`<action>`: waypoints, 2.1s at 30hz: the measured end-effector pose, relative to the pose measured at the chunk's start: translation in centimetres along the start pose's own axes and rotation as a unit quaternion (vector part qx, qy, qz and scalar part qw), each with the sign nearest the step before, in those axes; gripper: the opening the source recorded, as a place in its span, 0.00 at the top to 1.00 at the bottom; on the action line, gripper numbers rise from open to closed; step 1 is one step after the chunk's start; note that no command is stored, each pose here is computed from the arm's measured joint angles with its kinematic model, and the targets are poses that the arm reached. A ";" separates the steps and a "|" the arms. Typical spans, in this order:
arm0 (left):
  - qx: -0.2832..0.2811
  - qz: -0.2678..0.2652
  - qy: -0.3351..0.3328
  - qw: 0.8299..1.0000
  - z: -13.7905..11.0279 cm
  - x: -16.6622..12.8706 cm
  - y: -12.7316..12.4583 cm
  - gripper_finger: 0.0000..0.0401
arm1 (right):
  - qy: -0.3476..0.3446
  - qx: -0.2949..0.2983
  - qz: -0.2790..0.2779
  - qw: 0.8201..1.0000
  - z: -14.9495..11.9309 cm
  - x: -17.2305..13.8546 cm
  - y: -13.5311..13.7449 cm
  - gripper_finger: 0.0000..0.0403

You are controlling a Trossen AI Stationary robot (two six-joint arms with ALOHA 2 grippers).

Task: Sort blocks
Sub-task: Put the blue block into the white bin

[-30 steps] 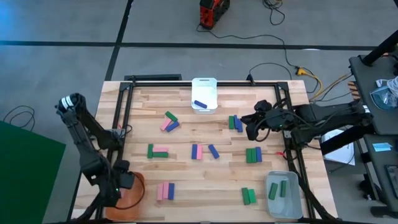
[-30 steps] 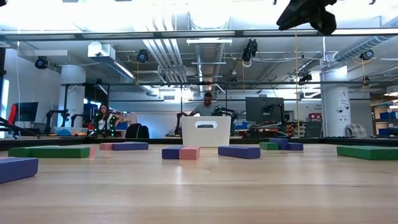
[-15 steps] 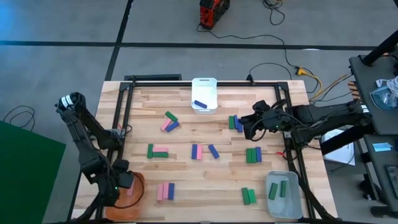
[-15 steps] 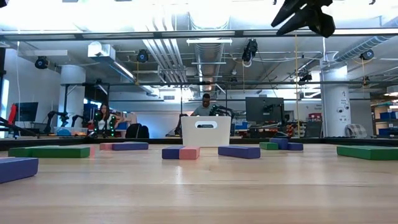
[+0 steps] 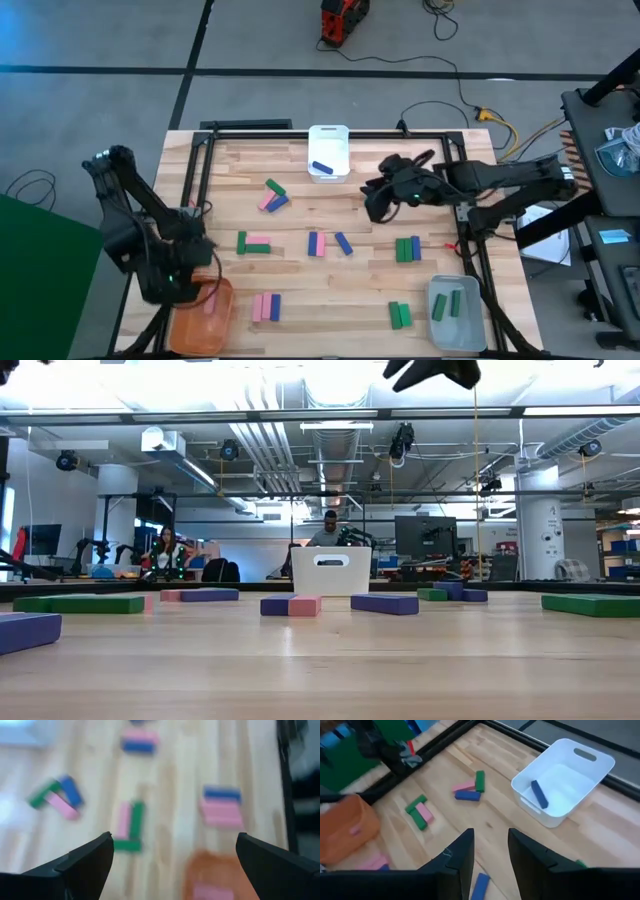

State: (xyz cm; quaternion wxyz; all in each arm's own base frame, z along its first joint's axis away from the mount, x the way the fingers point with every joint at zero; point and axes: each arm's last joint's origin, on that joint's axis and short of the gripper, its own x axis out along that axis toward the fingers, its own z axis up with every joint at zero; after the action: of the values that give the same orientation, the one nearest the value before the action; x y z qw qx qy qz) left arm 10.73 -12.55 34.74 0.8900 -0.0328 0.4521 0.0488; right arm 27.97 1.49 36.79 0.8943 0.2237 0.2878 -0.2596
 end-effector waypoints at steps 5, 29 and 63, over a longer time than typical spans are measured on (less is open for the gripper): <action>-0.049 0.027 -0.108 0.993 1.2 -0.5 3.2 0.03 | 0.038 -0.007 -0.015 0.999 1.4 1.1 0.6 0.72; -0.234 -0.111 -0.331 0.907 4.3 9.8 8.5 0.03 | 0.368 0.070 -0.062 0.925 -2.0 12.2 2.8 0.72; -0.304 0.141 -0.298 0.894 3.0 2.5 11.4 0.03 | 0.379 -0.003 -0.100 0.920 -10.9 20.9 3.3 0.30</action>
State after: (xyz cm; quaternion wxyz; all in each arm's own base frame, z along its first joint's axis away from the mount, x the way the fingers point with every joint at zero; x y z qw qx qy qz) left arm 13.28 -0.75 34.37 0.9134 -0.2215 0.1291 0.3163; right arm 40.20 2.99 16.40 0.6886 0.2723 0.6268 -0.2423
